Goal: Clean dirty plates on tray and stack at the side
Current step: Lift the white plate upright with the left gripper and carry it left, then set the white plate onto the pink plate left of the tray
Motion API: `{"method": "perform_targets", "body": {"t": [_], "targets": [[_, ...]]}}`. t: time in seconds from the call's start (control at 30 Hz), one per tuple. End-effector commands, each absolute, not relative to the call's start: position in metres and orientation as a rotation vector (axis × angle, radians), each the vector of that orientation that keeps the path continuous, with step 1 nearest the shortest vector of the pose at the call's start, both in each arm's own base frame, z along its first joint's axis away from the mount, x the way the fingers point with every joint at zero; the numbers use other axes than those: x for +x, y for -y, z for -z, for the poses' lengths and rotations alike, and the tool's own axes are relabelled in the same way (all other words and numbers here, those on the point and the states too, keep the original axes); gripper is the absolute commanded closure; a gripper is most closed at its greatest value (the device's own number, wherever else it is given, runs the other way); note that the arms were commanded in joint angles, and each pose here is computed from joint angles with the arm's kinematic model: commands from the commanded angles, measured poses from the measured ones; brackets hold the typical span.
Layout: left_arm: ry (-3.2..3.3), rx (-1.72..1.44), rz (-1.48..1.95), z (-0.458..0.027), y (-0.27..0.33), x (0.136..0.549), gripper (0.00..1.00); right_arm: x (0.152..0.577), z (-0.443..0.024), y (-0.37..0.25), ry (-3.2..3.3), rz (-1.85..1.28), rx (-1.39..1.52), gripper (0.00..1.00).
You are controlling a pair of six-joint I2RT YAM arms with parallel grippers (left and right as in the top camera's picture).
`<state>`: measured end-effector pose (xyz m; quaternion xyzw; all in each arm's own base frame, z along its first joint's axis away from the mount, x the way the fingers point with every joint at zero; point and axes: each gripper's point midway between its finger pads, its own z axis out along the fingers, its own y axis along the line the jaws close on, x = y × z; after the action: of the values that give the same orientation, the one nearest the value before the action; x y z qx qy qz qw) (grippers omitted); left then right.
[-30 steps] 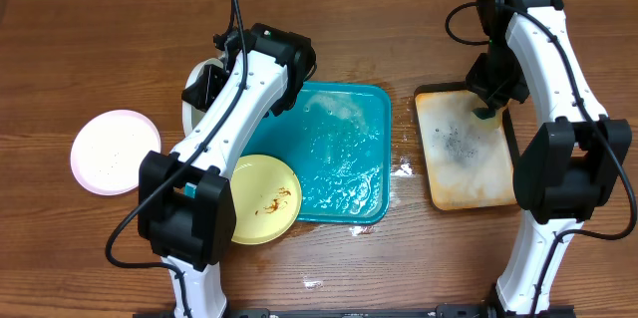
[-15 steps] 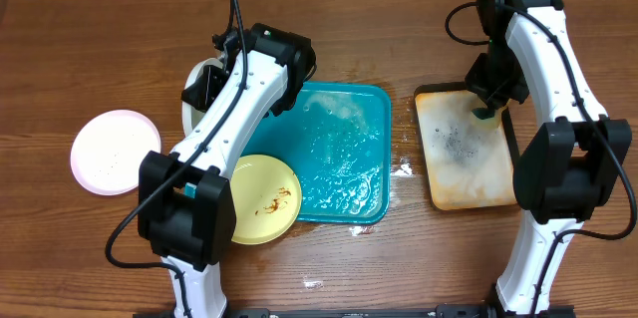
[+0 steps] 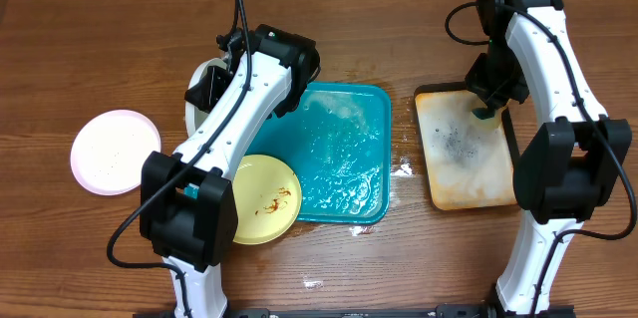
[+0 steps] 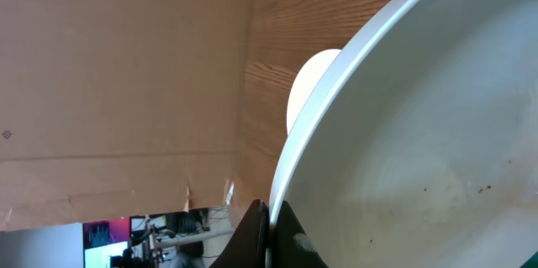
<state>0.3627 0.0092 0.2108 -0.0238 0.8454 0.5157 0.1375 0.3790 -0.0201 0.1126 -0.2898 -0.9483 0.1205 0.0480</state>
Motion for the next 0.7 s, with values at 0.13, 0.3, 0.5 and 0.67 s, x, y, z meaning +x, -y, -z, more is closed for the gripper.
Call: {"method": "perform_targets", "body": {"t": [0.13,0.3,0.5,0.67], "targets": [[-2.439,-0.182,-1.405,-0.21,-0.001,0.364,0.96,0.381,-0.131,0.018,2.946,-0.343,-0.89,0.96],[-2.486,-0.311,-1.293,-0.201,0.005,0.359,0.96,0.38,-0.131,0.018,2.943,-0.344,-0.889,0.96],[-2.679,-0.439,-0.958,-0.169,0.038,0.361,0.96,0.379,-0.131,0.018,2.938,-0.347,-0.885,0.96],[-2.812,-0.431,-0.494,-0.156,0.086,0.381,0.96,0.378,-0.131,0.018,2.94,-0.34,-0.856,0.96]]}}
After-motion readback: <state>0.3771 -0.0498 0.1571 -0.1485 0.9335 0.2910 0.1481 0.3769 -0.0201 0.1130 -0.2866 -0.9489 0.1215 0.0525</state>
